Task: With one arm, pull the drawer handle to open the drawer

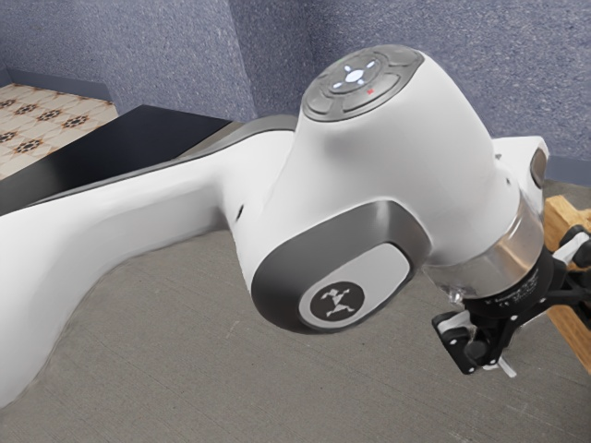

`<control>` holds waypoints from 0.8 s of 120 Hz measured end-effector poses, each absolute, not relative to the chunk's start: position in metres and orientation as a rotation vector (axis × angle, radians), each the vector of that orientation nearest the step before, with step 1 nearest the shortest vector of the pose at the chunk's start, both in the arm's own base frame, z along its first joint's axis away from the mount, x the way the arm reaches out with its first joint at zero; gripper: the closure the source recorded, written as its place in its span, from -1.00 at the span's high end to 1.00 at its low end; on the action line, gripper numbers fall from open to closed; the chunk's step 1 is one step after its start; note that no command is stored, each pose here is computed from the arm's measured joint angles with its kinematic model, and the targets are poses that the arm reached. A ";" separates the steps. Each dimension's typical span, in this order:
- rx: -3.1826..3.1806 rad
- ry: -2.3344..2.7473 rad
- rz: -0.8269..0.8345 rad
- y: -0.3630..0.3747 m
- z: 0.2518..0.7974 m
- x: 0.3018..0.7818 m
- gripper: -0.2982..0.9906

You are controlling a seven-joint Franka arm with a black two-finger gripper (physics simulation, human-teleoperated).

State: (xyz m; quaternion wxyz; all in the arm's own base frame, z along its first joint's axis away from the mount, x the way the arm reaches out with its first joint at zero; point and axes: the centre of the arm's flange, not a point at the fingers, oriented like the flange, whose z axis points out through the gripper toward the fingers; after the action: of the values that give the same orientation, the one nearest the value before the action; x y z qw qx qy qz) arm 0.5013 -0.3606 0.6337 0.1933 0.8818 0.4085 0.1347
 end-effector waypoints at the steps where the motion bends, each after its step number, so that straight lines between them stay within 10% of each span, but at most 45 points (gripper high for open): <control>1: 2.474 1.147 0.378 -0.360 0.634 0.501 0.53; 56: 2.493 1.188 0.380 -0.343 0.639 0.478 0.53; 74: 2.289 1.133 0.554 -0.306 0.771 0.456 0.53; 96: 2.422 0.352 0.813 -0.425 0.837 0.119 0.53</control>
State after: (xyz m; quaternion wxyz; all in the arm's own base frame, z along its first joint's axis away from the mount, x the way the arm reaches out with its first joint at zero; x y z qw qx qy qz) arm 0.1190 -0.4254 0.8365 0.2777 0.9023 0.1309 0.3027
